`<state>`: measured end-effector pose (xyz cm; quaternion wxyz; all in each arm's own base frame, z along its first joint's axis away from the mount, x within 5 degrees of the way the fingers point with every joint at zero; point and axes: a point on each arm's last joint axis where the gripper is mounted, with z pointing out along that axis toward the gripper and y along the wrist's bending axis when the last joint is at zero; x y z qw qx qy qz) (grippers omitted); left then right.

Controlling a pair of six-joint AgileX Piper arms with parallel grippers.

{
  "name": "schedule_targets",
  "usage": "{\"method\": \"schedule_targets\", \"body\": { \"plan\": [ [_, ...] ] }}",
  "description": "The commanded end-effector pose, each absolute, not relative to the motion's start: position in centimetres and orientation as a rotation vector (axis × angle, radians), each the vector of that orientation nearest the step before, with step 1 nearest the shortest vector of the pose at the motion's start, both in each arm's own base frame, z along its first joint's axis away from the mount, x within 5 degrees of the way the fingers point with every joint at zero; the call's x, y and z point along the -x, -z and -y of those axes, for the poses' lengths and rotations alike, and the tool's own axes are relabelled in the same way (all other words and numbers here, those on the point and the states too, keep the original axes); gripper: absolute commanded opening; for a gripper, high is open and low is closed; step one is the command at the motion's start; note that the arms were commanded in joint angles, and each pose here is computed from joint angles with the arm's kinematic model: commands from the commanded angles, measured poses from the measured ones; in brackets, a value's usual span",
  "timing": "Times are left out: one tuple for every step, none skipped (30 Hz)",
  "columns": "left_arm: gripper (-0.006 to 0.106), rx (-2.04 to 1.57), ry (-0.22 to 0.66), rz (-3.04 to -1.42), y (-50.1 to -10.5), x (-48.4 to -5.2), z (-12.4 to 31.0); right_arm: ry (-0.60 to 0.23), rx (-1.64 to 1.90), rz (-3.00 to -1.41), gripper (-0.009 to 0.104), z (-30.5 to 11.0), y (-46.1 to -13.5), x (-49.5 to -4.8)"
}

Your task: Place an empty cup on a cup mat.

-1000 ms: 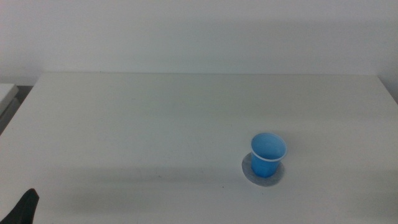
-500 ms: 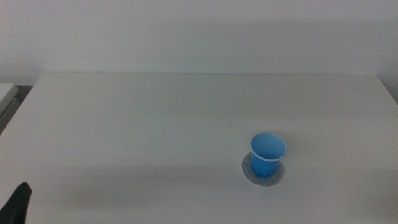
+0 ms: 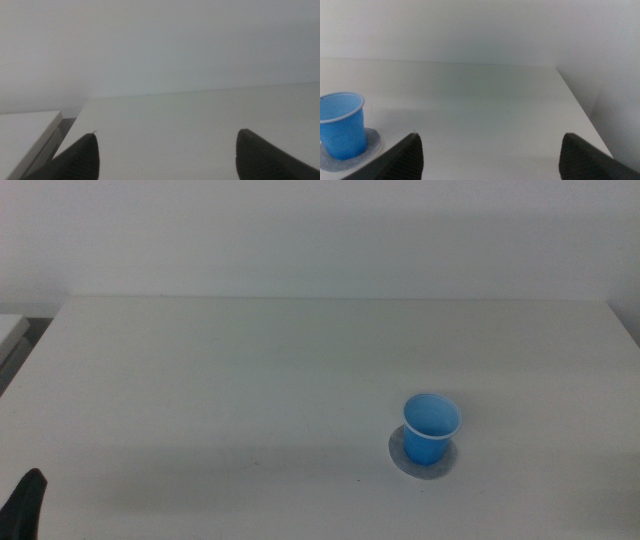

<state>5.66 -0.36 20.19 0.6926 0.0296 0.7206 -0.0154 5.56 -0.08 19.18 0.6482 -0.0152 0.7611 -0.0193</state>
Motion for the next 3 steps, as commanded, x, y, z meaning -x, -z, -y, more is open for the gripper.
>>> {"method": "schedule_targets", "body": {
  "plan": [
    [0.094, -0.059, 0.038, -1.587, -20.37, -5.64, 0.35, 0.051, 0.043, -1.722, 0.093, 0.09, -19.15, -5.54],
    [0.094, -0.059, 0.038, -1.587, -20.37, -5.64, 0.35, 0.051, 0.043, -1.722, 0.093, 0.09, -19.15, -5.54],
    [0.094, -0.059, 0.038, -1.586, -20.38, -5.64, 0.35, 0.051, 0.043, -1.722, 0.093, 0.09, -19.15, -5.54]
  ]
}}
